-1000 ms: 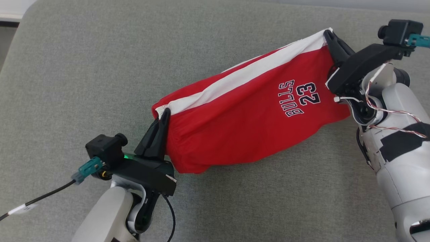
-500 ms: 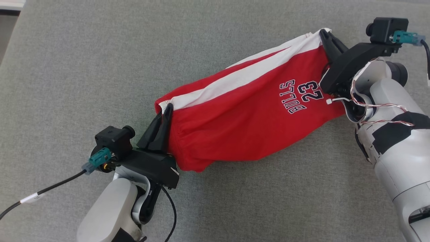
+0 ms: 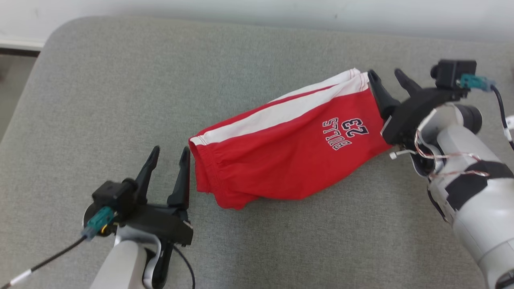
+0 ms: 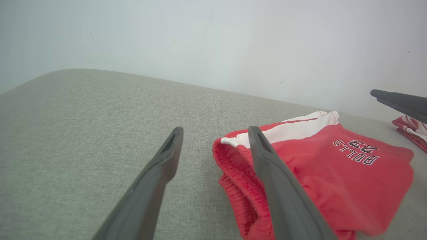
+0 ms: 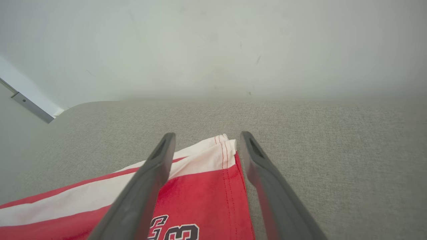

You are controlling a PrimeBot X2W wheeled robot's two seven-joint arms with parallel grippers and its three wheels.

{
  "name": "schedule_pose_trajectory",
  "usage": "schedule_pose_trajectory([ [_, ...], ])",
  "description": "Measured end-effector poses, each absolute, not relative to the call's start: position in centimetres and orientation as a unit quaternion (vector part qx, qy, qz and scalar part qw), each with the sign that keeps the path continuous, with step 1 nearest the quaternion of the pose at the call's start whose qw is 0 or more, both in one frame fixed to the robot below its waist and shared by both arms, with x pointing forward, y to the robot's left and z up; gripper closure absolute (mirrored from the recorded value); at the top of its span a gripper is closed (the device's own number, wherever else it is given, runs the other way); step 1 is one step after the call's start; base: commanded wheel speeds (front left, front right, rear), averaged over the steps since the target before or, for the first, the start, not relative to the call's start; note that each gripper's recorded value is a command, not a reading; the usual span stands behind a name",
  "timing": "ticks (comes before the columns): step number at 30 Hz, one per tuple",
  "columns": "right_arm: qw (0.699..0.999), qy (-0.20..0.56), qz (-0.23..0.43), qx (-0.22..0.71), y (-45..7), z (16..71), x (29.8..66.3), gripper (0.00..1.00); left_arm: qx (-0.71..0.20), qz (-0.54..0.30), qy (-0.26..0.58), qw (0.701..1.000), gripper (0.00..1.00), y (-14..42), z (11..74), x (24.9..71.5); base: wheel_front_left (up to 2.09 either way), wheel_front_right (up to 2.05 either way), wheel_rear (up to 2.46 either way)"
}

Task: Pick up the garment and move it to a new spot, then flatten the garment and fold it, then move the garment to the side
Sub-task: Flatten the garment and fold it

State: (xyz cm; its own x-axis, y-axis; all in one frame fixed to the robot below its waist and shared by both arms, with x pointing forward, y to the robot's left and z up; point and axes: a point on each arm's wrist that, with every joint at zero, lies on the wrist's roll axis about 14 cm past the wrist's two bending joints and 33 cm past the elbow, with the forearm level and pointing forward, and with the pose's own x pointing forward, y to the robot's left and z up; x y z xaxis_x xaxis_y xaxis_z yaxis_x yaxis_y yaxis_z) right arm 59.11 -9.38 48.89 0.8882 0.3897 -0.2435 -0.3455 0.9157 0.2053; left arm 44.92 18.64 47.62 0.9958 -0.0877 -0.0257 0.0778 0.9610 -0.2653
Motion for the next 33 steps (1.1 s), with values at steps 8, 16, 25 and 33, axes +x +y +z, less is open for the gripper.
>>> schedule_pose_trajectory([
  [8, 0.971, 0.152, 0.168, 0.070, -12.2, 48.0, 57.1, 0.00, -0.105, 0.010, -0.035, 0.994, 0.00, 21.7, 50.5, 42.6, 0.00, 0.00, 0.00],
  [16, 0.967, 0.192, 0.156, 0.062, -12.8, 44.6, 56.4, 0.00, -0.065, 0.049, -0.044, 0.996, 0.00, 23.6, 50.7, 40.4, 0.00, 0.00, 0.00],
  [25, 0.951, 0.254, 0.171, 0.036, -11.3, 40.8, 55.3, 0.80, -0.049, 0.066, -0.030, 0.996, 0.00, 24.4, 49.8, 39.4, 0.00, 0.00, 0.00],
  [33, 0.955, 0.233, 0.174, 0.062, -10.8, 42.3, 54.7, 1.00, -0.054, 0.062, -0.034, 0.996, 0.00, 24.1, 50.1, 39.0, 0.00, 0.00, 0.00],
])
